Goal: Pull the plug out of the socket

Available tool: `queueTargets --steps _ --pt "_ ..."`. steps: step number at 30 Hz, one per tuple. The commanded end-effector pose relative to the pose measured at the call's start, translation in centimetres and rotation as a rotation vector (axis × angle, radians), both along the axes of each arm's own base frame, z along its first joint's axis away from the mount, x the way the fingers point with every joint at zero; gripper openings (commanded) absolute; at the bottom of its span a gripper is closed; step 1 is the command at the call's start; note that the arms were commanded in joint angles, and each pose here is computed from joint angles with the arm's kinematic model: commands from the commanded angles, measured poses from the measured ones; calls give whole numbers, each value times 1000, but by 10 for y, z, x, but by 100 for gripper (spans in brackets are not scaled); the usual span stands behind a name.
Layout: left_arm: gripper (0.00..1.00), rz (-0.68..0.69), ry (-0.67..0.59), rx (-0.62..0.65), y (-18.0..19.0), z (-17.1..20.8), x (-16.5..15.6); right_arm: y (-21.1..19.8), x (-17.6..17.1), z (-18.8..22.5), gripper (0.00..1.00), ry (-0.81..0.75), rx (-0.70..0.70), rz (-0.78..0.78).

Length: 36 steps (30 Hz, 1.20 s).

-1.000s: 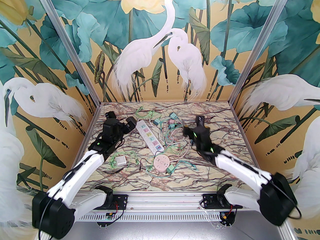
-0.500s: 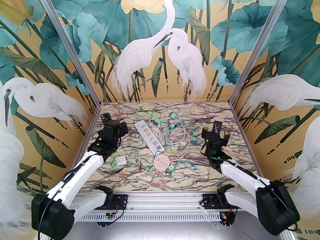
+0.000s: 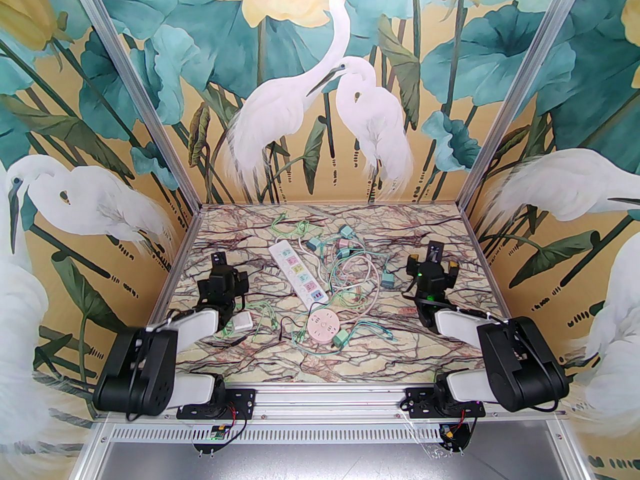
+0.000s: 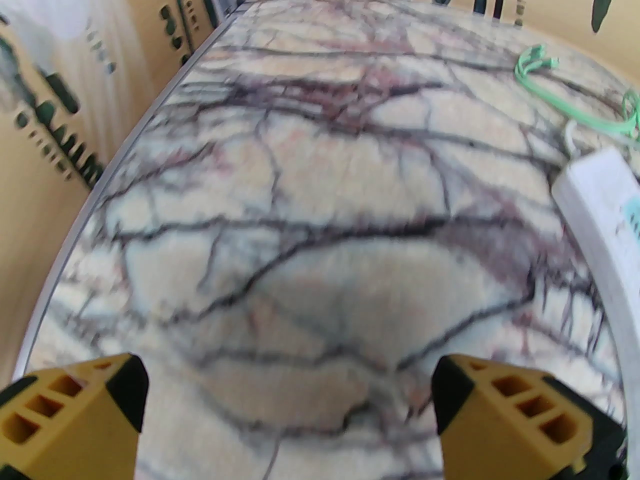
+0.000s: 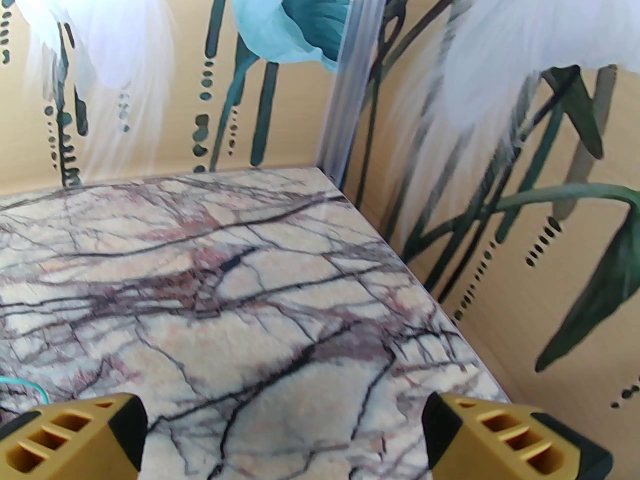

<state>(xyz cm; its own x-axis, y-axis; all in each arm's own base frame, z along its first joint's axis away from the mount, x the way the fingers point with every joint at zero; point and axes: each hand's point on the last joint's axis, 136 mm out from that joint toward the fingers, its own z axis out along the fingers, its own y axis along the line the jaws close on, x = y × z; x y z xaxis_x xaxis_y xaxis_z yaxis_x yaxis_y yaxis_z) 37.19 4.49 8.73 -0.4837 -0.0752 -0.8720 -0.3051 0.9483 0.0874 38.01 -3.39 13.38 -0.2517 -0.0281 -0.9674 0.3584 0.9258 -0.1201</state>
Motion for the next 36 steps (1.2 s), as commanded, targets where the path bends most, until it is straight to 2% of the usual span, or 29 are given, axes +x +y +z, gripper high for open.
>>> queueTargets --steps 1,3,8,13,15,36 --pt "100 -113 -209 -83 -15 44 34 7 -1 2 99 -118 24 99" --pt "100 -120 -268 -121 -14 39 34 9 -3 -2 99 -83 43 117" --pt "100 -241 -278 -123 -33 28 33 12 2 -14 99 -107 55 178" --pt "99 -242 -288 -121 -33 29 34 3 16 -21 99 -13 111 152" --pt "100 -241 -289 -118 -33 29 33 -4 14 -20 99 -31 115 117" --pt "99 -243 -290 -118 -33 29 33 -4 15 -22 99 -16 120 114"
